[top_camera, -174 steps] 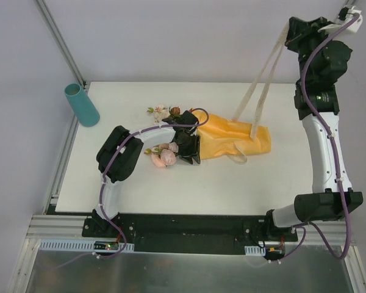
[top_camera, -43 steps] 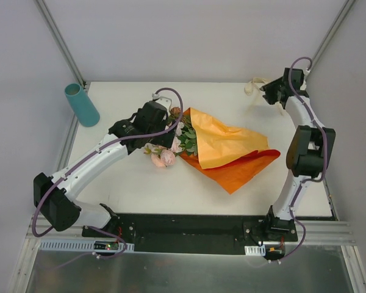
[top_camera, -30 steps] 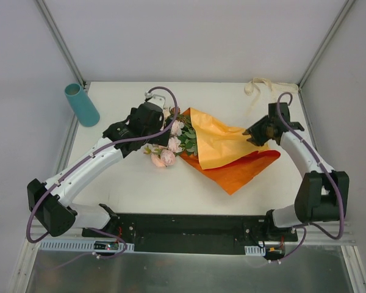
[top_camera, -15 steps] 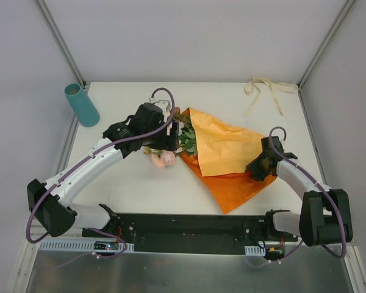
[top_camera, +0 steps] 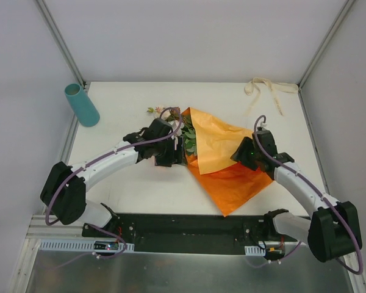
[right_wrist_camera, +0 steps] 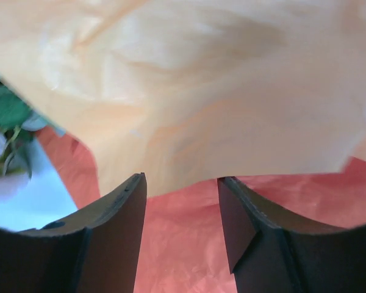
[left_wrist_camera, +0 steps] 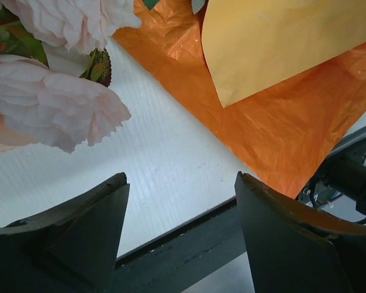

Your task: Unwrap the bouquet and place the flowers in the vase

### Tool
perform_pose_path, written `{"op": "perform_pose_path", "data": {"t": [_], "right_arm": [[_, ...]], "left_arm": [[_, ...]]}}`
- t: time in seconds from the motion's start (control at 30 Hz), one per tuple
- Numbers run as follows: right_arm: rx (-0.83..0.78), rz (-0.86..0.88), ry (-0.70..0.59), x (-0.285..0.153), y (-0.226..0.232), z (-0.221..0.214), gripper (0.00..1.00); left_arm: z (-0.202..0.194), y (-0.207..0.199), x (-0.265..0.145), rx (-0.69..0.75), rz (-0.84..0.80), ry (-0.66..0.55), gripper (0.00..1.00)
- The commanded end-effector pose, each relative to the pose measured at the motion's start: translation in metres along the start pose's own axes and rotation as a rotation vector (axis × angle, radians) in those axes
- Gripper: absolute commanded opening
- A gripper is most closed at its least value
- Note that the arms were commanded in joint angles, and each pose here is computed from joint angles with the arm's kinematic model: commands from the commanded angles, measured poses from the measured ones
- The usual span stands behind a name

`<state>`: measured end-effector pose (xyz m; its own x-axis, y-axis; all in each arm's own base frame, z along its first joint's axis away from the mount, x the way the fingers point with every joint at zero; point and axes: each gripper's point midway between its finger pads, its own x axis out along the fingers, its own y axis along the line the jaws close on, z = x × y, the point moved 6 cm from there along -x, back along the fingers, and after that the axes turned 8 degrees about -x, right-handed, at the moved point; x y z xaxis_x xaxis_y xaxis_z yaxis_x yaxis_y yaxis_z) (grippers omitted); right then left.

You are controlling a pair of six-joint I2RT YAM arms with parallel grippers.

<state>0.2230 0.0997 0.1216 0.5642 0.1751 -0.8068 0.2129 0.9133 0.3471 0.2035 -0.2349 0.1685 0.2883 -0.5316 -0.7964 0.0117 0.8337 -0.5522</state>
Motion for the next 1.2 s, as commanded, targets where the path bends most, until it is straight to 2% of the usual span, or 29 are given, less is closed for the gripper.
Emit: {"op": "perform_pose_path", "data": {"t": [0.0,0.1,0.2,0.3,0.37,0.5,0.73,0.97,1.17], "right_arm": [[-0.415,0.289,-0.172,-0.011,0.047,0.012,0.56],[-0.761,0.446,-0.257,-0.018,0.062,-0.004,0.57],[-1.07,0.46,-0.37,-0.022,0.064,-0.01,0.61],[-1.3,0.422,-0.357,-0.011,0.054,-0.015,0.61],[-1.388,0.412,-0.319,-0.005,0.048,-0.021,0.62],[-1.517,0.437,-0.321,-0.007,0.051,-0.034,0.64],[-1.693,0.376,-0.285,0.004,0.044,-0.05,0.69],[-1.769,0.269,-0.253,0.024,0.036,-0.06,0.68],[-1.814,0.134,-0.332,0.04,0.032,-0.053,0.68]], "left_arm": [[0.006,-0.012,0.005,-0.053,-0.069,-0.057,0.73],[0.008,-0.007,-0.002,-0.058,-0.057,-0.119,0.75],[0.009,-0.003,-0.012,-0.058,-0.052,-0.173,0.77],[0.009,0.003,-0.019,-0.08,-0.052,-0.204,0.78],[0.008,0.006,-0.021,-0.092,-0.057,-0.208,0.79],[0.005,0.009,-0.024,-0.111,-0.071,-0.196,0.79],[0.005,0.005,-0.024,-0.116,-0.09,-0.18,0.8],[0.005,-0.001,-0.014,-0.153,-0.123,-0.139,0.79],[0.006,-0.001,-0.006,-0.176,-0.136,-0.128,0.77]]}}
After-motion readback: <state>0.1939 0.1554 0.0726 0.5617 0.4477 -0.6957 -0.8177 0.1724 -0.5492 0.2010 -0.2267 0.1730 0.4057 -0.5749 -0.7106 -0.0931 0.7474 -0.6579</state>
